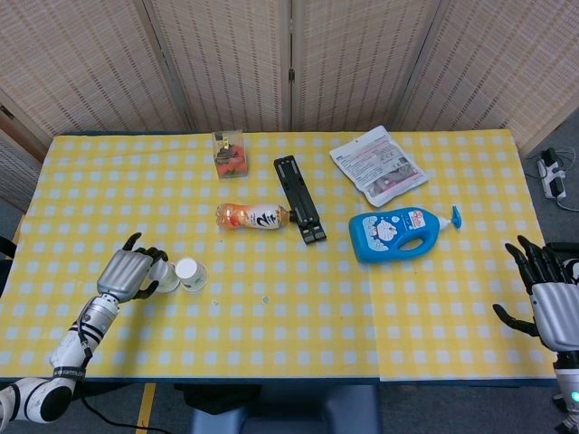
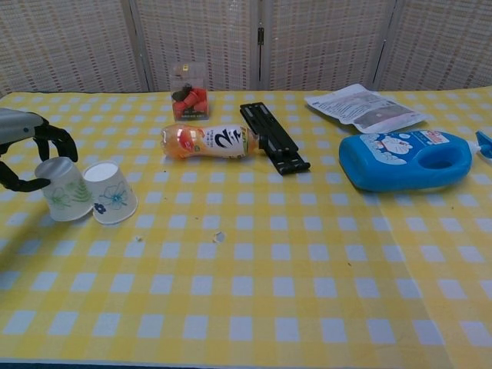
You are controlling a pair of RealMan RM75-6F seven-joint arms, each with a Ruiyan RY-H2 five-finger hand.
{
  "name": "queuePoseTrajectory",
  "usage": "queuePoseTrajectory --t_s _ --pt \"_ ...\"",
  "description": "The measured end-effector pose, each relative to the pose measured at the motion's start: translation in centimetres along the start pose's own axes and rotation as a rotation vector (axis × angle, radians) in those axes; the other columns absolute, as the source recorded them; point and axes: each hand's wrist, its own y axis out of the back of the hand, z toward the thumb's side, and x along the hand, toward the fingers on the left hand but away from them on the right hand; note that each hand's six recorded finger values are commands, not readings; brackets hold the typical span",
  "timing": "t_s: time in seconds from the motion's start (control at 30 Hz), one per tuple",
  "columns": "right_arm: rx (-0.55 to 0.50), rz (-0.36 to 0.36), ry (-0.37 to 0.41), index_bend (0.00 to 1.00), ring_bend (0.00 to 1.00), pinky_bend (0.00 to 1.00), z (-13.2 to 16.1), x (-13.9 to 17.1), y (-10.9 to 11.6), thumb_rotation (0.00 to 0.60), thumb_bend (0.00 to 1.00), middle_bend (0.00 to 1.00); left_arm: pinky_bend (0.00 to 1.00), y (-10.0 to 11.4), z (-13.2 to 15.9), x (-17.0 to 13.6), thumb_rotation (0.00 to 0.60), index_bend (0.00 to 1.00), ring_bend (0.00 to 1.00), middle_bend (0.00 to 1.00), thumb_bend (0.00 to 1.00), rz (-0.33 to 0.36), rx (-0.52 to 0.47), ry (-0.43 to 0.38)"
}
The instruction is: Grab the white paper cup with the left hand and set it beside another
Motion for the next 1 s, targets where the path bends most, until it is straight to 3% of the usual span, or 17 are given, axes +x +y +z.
queuePoseTrajectory --t_s 0.17,0.57,0.77,1.0 --pt "-0.001 0.002 -0.002 0.00 0.02 0.00 -0.1 0.0 -0.1 0.600 0.26 0.00 0.04 -0.2 0.2 0.0 0.600 0.35 0.33 0.41 0.46 -0.001 -0.002 0.000" --pt "-0.003 0.001 -0.007 0.00 0.02 0.00 -0.3 0.1 -0.1 0.600 0.26 0.00 0.00 -0.1 0.7 -0.3 0.600 0.01 0.12 0.14 0.41 -0.015 -0.014 -0.011" --pt "-0.007 0.005 -0.010 0.00 0.02 0.00 -0.4 0.1 -0.2 0.600 0.26 0.00 0.00 1.7 0.1 -1.1 0.600 0.00 0.10 0.11 0.41 0.042 -0.048 0.011" --pt "-0.042 0.026 -0.011 0.00 0.02 0.00 -0.6 0.1 -0.6 0.600 0.26 0.00 0.00 4.1 -2.8 -3.2 0.600 0.04 0.10 0.11 0.42 0.186 -0.097 0.116"
